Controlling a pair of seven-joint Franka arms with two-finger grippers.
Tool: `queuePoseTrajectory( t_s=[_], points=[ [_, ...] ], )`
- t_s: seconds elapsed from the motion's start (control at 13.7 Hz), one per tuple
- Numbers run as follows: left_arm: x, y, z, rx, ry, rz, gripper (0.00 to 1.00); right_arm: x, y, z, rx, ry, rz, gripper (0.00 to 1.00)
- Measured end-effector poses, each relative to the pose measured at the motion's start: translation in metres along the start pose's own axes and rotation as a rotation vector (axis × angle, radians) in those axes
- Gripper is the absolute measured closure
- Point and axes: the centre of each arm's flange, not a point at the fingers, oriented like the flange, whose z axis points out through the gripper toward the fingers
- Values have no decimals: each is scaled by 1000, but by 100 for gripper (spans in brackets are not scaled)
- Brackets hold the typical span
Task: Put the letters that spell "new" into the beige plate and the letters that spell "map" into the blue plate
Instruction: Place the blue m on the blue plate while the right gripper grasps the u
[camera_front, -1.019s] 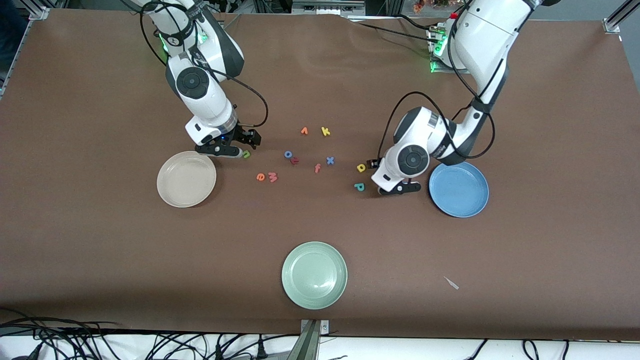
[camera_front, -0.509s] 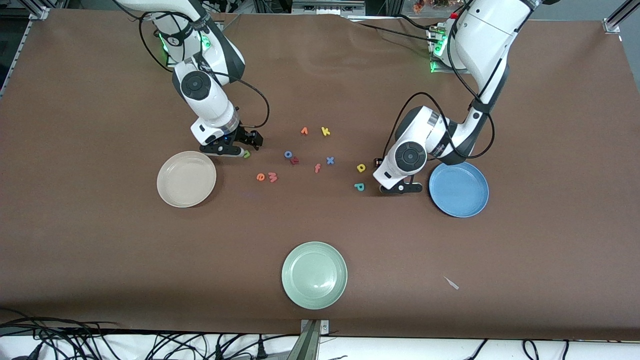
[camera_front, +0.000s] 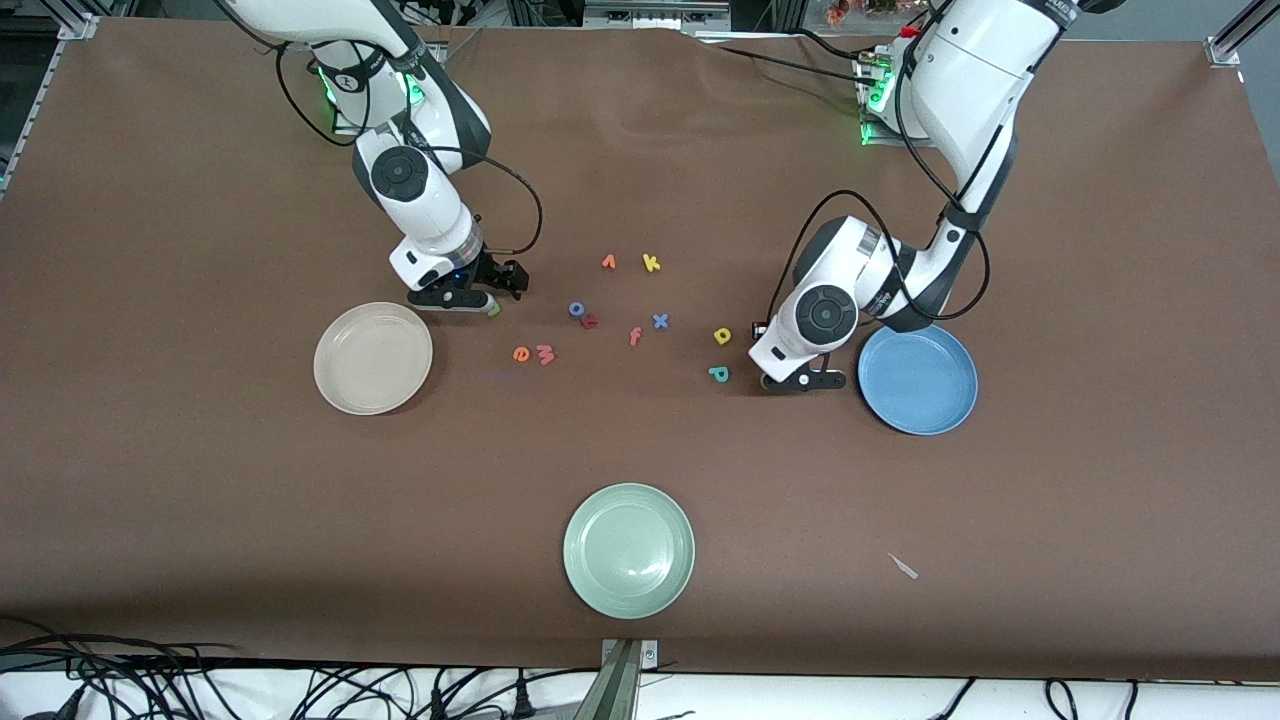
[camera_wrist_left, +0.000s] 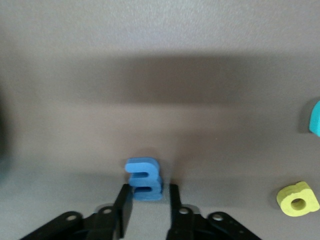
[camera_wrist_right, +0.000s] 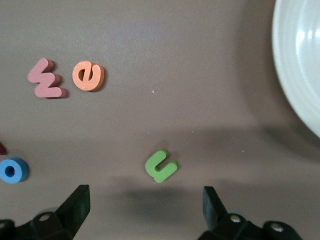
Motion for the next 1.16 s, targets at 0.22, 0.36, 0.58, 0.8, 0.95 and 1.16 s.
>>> queuePoseTrajectory(
  t_s=[0.22, 0.36, 0.58, 0.8, 0.95, 1.16],
  points=[
    [5, -4, -4, -13, 19, -6, 74, -2, 1, 10, -13, 17, -69, 0],
    [11, -9, -13, -24, 37, -17, 74, -1, 1, 10, -29, 36, -132, 0],
    [24, -23, -54, -31, 58, -21, 74, 1, -3, 8, -34, 56, -188, 0],
    [39, -71, -93, -16, 2, 48, 74, 3, -3, 7, -34, 58, -227, 0],
    [50, -118, -93, -13, -35, 62, 74, 2, -3, 7, -35, 57, -238, 0],
    [62, -173, -66, 64, -70, 73, 74, 2, -3, 7, -37, 55, -255, 2]
  ],
)
